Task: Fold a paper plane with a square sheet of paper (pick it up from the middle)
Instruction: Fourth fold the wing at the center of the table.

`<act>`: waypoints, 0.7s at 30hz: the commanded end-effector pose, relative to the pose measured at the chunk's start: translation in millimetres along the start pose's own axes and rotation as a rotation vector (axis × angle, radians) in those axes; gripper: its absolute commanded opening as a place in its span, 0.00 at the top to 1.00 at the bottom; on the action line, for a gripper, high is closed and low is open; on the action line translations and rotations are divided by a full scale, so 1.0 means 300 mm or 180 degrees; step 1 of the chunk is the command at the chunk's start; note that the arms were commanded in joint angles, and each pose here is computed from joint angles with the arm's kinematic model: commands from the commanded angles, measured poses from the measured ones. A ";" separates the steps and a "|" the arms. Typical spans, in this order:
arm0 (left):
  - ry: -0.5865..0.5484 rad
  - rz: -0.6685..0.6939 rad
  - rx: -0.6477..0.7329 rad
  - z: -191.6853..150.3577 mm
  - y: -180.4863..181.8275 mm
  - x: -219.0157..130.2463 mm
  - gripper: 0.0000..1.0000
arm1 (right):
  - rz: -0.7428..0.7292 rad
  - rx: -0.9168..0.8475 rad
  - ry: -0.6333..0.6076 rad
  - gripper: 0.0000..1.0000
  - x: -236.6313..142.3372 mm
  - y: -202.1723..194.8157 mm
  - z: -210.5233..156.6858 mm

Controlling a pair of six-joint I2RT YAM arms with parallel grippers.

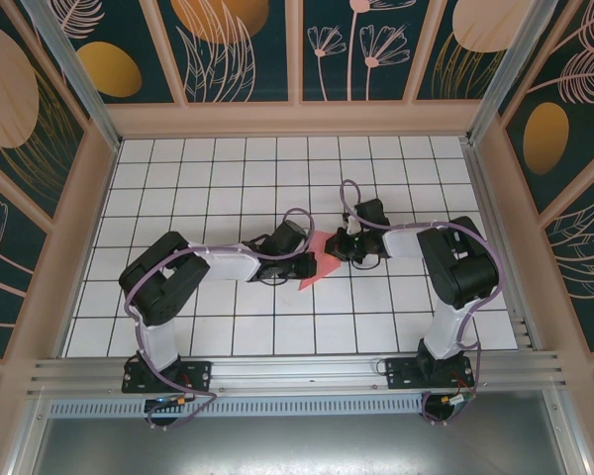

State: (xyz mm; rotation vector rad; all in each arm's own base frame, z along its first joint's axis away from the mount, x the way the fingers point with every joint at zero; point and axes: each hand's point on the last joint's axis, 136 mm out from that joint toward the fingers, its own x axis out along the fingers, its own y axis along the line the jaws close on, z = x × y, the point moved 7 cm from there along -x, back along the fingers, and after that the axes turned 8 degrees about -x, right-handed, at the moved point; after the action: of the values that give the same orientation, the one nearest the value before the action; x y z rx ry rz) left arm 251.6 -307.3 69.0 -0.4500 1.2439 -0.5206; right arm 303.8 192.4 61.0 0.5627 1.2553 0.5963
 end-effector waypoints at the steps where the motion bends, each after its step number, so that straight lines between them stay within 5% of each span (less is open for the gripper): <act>1: 0.0423 0.0220 0.0142 -0.097 0.075 -0.024 0.93 | -0.0907 0.0324 0.0360 0.97 0.051 -0.191 -0.125; 13: 0.0642 0.0333 0.0341 -0.165 0.122 -0.087 0.93 | -0.0942 0.0348 0.0365 0.97 0.048 -0.195 -0.119; 17: 0.0581 0.0452 0.0409 -0.156 0.122 -0.113 0.95 | -0.0940 0.0344 0.0364 0.97 0.048 -0.193 -0.119; 21: 0.0312 0.0127 0.0441 -0.100 0.029 -0.169 0.95 | -0.0943 0.0348 0.0362 0.97 0.047 -0.194 -0.119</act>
State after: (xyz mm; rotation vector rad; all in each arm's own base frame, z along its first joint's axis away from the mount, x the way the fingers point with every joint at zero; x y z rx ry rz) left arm 215.1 -272.8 80.6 -0.2869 1.3151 -0.5761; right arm 304.8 192.8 61.4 0.5625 1.2687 0.5894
